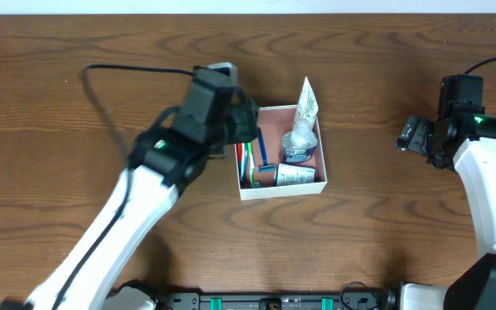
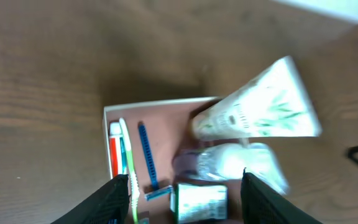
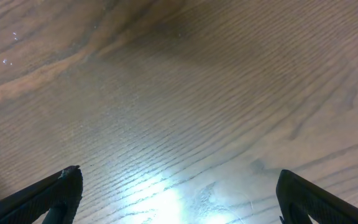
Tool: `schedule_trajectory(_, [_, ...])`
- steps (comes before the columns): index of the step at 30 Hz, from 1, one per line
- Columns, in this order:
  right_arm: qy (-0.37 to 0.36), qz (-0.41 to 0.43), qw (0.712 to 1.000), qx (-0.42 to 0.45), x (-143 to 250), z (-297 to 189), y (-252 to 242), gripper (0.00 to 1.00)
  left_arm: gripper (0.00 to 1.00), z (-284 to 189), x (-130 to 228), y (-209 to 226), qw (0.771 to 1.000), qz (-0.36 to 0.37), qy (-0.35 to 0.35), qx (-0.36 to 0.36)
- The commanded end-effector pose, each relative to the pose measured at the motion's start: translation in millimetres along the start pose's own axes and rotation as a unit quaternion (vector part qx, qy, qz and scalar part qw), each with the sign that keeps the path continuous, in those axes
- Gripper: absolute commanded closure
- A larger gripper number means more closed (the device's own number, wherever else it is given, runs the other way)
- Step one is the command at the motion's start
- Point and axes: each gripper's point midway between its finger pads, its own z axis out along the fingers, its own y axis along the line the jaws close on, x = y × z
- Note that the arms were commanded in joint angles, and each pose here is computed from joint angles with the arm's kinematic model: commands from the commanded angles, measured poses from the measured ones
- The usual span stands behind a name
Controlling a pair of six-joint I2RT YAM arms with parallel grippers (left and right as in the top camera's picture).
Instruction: Pack container
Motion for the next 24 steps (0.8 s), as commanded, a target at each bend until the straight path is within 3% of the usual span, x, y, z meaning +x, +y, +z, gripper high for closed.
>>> schedule_trajectory(1, [0.0,0.009,1.0,0.003,-1.9,0.6,-1.4,0.01,0.36,-40.1,-16.1,2.6,0.999,0.019,-0.045,0.004])
schedule_trajectory(6, [0.0,0.009,1.0,0.003,-1.9,0.6,-1.4,0.01,0.14,-87.9,-13.4,7.4,0.995,0.068,-0.071,0.007])
schedule_trajectory(7, [0.0,0.009,1.0,0.003,-1.9,0.6,-1.4,0.01,0.02,-96.5,-10.2,9.0,0.994,0.077,-0.072,0.007])
schedule_trajectory(14, [0.0,0.009,1.0,0.003,-1.9,0.6,-1.4,0.01,0.02,-132.5,28.2,37.2,0.995,0.086,-0.033,-0.037])
schedule_trajectory(18, [0.0,0.009,1.0,0.003,-1.9,0.6,-1.4,0.01,0.02,-142.5,64.0,59.0,0.989,0.126,0.035,-0.07])
schedule_trajectory(24, [0.0,0.009,1.0,0.002,-1.9,0.6,-1.3,0.01,0.02,-152.3,95.4,85.1,0.98,0.124,0.1,-0.121])
